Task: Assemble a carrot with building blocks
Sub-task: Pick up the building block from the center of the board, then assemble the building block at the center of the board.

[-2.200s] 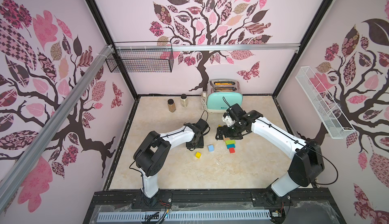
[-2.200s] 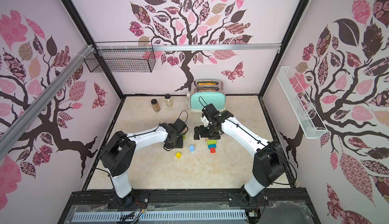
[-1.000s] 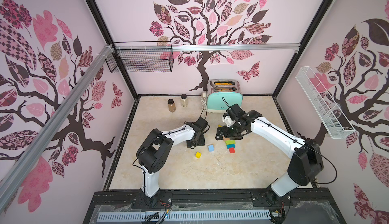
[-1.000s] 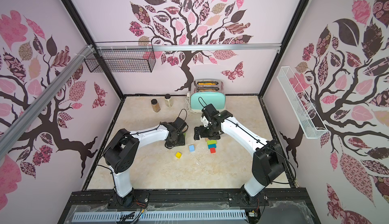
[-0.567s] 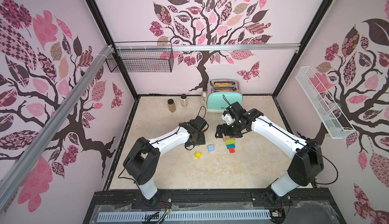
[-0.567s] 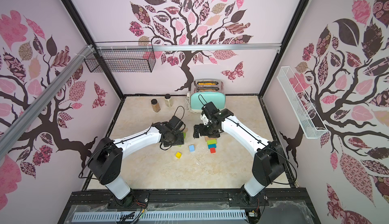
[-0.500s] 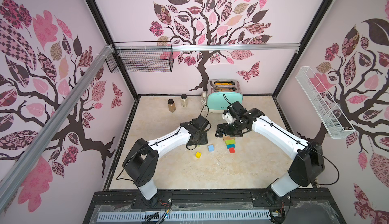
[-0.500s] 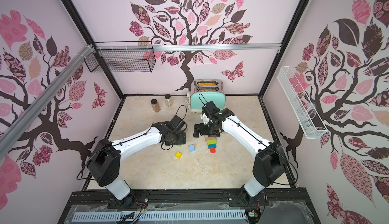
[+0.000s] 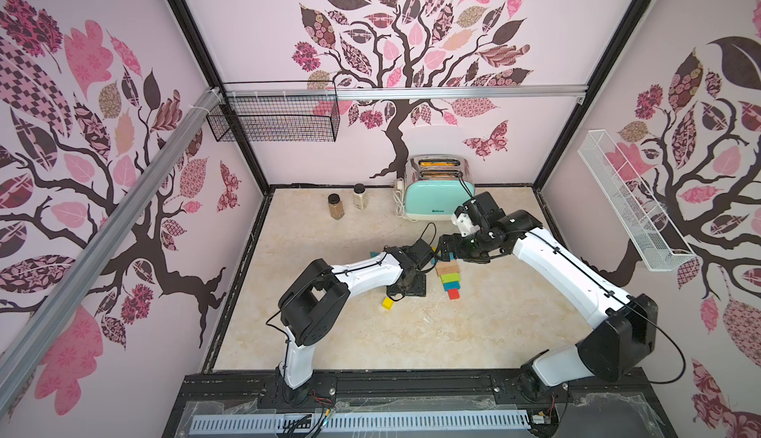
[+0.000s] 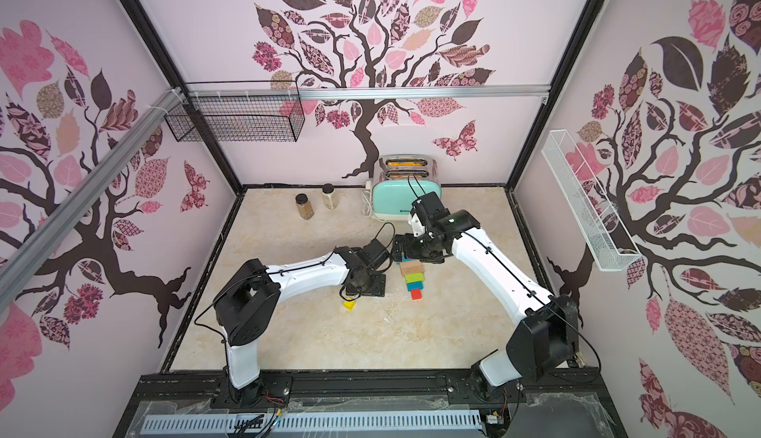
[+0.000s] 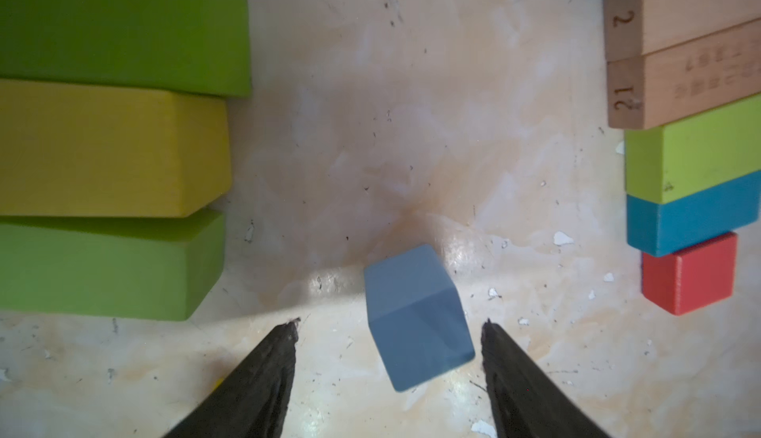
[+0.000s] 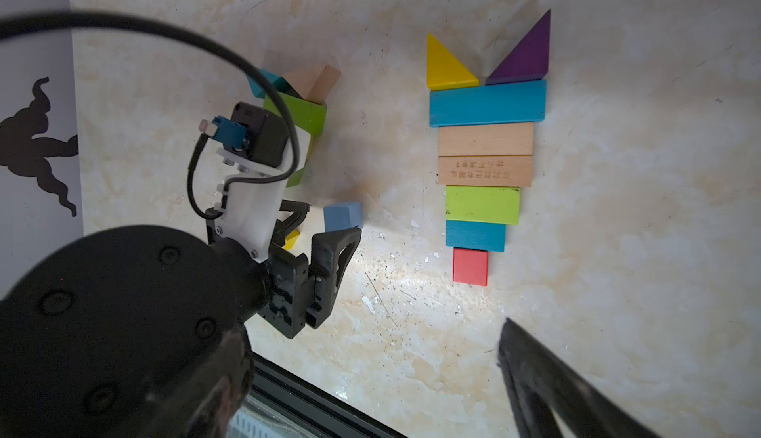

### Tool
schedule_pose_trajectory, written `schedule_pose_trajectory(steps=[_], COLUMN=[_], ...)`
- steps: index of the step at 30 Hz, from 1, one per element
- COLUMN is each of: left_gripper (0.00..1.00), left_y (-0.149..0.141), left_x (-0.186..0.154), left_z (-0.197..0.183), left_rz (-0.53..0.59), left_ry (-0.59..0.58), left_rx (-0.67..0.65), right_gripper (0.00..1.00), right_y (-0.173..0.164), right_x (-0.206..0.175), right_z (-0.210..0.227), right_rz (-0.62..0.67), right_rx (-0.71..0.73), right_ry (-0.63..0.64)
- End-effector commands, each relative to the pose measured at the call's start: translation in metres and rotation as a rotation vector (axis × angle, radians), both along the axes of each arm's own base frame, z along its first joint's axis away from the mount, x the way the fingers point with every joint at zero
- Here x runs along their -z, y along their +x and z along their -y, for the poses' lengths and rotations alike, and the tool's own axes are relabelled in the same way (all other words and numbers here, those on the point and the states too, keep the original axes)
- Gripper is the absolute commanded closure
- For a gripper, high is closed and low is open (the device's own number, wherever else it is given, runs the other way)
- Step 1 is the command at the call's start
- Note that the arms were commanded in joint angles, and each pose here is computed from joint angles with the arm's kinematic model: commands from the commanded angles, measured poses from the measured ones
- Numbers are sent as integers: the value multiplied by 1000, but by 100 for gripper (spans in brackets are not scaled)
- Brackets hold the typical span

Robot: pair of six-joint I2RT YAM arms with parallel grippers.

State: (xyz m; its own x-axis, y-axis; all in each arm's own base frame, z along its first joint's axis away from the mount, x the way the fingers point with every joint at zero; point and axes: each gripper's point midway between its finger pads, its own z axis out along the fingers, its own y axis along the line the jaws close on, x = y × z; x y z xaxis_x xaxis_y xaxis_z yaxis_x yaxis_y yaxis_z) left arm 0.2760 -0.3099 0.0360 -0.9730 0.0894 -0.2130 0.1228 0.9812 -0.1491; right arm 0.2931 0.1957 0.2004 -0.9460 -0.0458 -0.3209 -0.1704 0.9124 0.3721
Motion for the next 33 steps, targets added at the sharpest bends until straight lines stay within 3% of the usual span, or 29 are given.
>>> schedule_pose_trajectory(steps=[1,5,12,18,25,33], left_gripper=[28,37,62,82,85,86], left_y=[8,7,0,7,3,-6], left_x=[-2,4,8,-13,-66,-59], left_z=[13,18,11,1,-42,-100], left_rz=[14,-2,-23,45,135,129], left_ry=[-26,-33,-10,15,77,130], left_rx=[2,13,15,26,35,-19], right_gripper=[1,1,1,1,1,1], right_y=[-5,-5,-6,-4,-5,-3], right_x=[-6,-4,-2,-5,-4,0], right_z=[-1,-1,-2,-5,-7,-13], right_rz=[11,7,5,7,-4,-23], right_rx=[-14,-16,-18,-18,-25,-27], right_ry=[11,12,17,32,42,64])
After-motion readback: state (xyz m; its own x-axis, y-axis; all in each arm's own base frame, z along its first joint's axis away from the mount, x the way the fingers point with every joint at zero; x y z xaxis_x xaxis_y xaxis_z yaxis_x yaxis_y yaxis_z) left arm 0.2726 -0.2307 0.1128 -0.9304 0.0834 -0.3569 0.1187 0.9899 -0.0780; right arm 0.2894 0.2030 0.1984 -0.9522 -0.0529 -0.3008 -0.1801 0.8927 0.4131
